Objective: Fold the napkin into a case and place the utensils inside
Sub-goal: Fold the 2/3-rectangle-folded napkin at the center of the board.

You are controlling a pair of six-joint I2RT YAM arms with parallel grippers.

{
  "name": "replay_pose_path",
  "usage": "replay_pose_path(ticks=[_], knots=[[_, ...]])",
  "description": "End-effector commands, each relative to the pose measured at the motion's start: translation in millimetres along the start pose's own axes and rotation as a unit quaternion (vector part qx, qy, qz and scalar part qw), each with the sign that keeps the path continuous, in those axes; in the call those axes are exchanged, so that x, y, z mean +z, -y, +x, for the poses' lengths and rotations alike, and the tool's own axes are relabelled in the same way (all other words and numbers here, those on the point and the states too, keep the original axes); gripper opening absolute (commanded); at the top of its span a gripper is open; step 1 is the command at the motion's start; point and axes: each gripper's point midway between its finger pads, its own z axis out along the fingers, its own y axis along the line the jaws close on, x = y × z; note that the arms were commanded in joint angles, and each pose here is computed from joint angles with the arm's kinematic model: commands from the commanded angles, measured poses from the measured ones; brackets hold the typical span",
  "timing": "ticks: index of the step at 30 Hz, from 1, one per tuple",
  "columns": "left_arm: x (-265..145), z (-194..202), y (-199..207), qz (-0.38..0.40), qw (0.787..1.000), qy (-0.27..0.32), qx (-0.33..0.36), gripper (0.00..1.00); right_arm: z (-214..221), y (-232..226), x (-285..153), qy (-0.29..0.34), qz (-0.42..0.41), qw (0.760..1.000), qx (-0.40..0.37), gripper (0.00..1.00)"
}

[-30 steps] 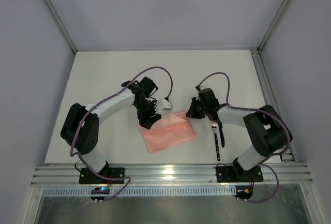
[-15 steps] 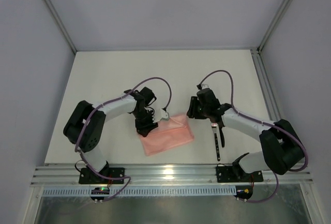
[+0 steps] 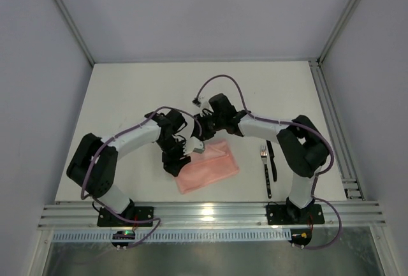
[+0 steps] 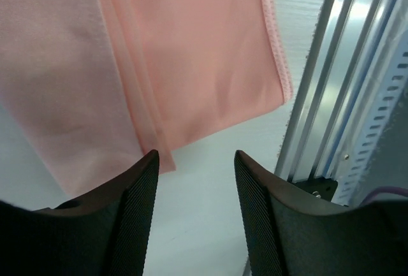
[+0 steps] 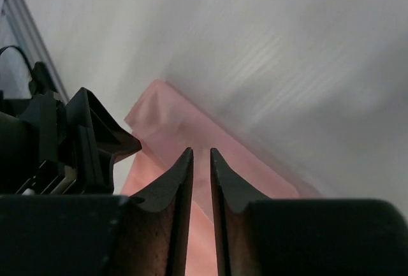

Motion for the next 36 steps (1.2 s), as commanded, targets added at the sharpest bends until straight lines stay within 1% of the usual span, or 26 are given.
replay_pose_path(ticks=[1, 4, 6, 7, 9, 10, 12, 13, 14, 15, 16, 17, 18, 20, 22, 26, 29, 32, 36], knots=[[-29.9, -41.9, 24.3, 0.023, 0.993, 0.096, 0.069, 0.54, 23.3, -46.8, 18.1, -0.063, -0.141, 0.987, -0.034, 0.17], [-30.2, -37.6, 40.5, 0.041, 0.99, 0.094, 0.101, 0.55, 43.0, -36.3, 28.1, -0.086, -0.14, 0.986, -0.022, 0.13], [-27.5, -36.1, 48.8, 0.054, 0.987, 0.1, 0.115, 0.55, 52.1, -31.4, 29.3, -0.094, -0.135, 0.986, -0.017, 0.12], [-27.3, -33.6, 55.0, 0.062, 0.985, 0.106, 0.121, 0.55, 45.9, -33.4, 30.8, -0.076, -0.141, 0.987, -0.025, 0.12], [-29.1, -34.3, 64.2, 0.074, 0.981, 0.121, 0.135, 0.55, 52.0, -30.9, 29.3, -0.075, -0.142, 0.987, -0.016, 0.12], [-28.7, -33.0, 66.1, 0.072, 0.98, 0.118, 0.142, 0.57, 52.4, -32.5, 29.4, -0.074, -0.147, 0.986, -0.015, 0.12], [-21.3, -24.6, 53.4, 0.038, 0.985, 0.08, 0.146, 0.57, 54.4, -29.8, 30.2, -0.077, -0.141, 0.987, -0.015, 0.11], [-12.7, -23.5, 54.2, 0.032, 0.985, 0.061, 0.158, 0.58, 56.9, -23.1, 31.0, -0.084, -0.123, 0.989, -0.012, 0.11], [-3.4, -19.0, 45.3, 0.008, 0.985, 0.041, 0.167, 0.59, 60.1, -17.9, 32.4, -0.089, -0.114, 0.989, -0.019, 0.09], [3.2, -16.9, 45.3, 0.002, 0.986, 0.028, 0.167, 0.59, 63.0, -15.0, 33.0, -0.094, -0.106, 0.99, -0.02, 0.09], [11.2, -18.3, 50.9, 0.0, 0.982, 0.017, 0.186, 0.61, 64.8, -10.6, 33.0, -0.098, -0.096, 0.99, -0.02, 0.08], [19.1, -18.4, 49.1, -0.009, 0.981, 0.015, 0.194, 0.63, 70.7, -7.8, 33.6, -0.108, -0.091, 0.99, -0.016, 0.08], [22.2, -15.7, 45.0, -0.027, 0.979, 0.002, 0.202, 0.69, 73.4, -4.9, 34.5, -0.113, -0.087, 0.99, -0.013, 0.07], [30.0, -16.5, 45.0, -0.047, 0.973, -0.009, 0.226, 0.71, 81.7, 0.2, 36.5, -0.128, -0.08, 0.989, -0.003, 0.06], [37.5, -14.0, 38.3, -0.071, 0.967, -0.02, 0.243, 0.75, 92.7, 6.0, 39.5, -0.142, -0.075, 0.987, 0.009, 0.06], [46.9, -13.0, 37.9, -0.084, 0.958, -0.028, 0.274, 0.76, 96.7, 7.2, 39.8, -0.138, -0.076, 0.987, 0.018, 0.06], [58.1, -4.9, 43.6, -0.081, 0.949, -0.04, 0.302, 0.75, 95.4, 6.7, 39.9, -0.136, -0.076, 0.988, 0.017, 0.05], [69.6, 5.5, 45.8, -0.087, 0.94, -0.057, 0.325, 0.72, 92.5, 6.2, 39.2, -0.133, -0.078, 0.988, 0.017, 0.05], [76.4, 14.0, 47.3, -0.088, 0.937, -0.061, 0.333, 0.65, 92.0, 7.3, 39.1, -0.133, -0.077, 0.988, 0.02, 0.04]])
